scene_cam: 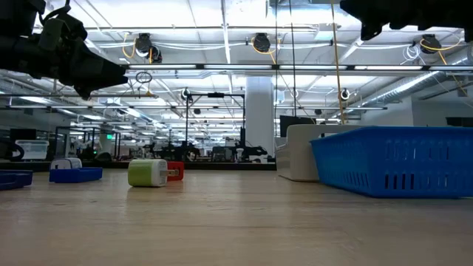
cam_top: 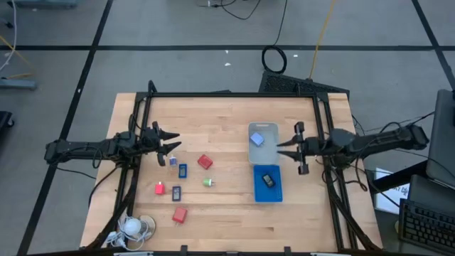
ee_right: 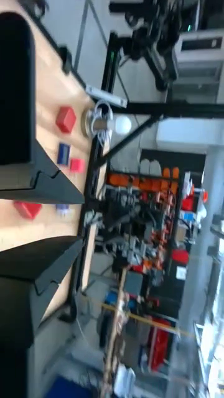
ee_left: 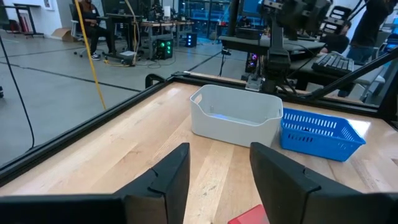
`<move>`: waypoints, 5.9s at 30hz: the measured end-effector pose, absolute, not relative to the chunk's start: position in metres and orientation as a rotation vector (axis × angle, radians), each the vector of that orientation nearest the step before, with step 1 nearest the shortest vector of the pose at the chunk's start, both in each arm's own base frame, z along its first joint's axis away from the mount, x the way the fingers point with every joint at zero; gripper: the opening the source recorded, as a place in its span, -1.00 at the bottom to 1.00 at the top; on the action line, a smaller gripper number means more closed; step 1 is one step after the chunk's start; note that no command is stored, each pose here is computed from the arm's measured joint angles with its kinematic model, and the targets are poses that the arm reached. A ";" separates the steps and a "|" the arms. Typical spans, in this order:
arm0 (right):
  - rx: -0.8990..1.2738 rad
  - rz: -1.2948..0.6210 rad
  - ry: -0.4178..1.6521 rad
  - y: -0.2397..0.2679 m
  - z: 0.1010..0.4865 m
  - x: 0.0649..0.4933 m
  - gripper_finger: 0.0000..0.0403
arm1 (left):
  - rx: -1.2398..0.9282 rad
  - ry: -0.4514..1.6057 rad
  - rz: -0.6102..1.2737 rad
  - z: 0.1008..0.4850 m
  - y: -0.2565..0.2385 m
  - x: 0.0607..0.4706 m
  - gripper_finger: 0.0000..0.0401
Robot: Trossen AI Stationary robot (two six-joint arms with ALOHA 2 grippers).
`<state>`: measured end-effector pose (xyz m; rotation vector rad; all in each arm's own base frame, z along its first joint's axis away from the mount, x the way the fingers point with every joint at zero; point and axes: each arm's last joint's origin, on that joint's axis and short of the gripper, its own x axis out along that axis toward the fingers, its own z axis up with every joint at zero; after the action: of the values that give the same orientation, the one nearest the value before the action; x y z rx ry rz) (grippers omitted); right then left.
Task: Pick & Place Office items
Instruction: Put the top red charger adapter into the gray bin
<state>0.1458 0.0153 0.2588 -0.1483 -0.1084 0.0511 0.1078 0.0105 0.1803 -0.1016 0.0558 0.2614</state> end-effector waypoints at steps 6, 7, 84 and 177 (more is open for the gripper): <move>-0.164 0.006 -0.110 0.008 0.260 0.144 -0.57 | -0.102 0.056 0.261 0.180 0.010 0.108 -0.05; -0.164 0.006 -0.108 0.008 0.259 0.144 -0.57 | -0.102 0.056 0.262 0.180 0.011 0.108 -0.04; 0.098 0.369 -0.165 0.016 0.189 0.109 -0.57 | -0.108 0.041 0.262 0.182 0.011 0.108 0.07; 0.099 0.365 -0.133 0.016 0.186 0.110 -0.57 | 0.340 0.878 0.068 0.208 -0.025 0.229 0.07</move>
<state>0.1101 0.0157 0.1859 0.0990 -0.1328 0.3653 0.2291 -0.0249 0.2078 0.3405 0.8775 0.0681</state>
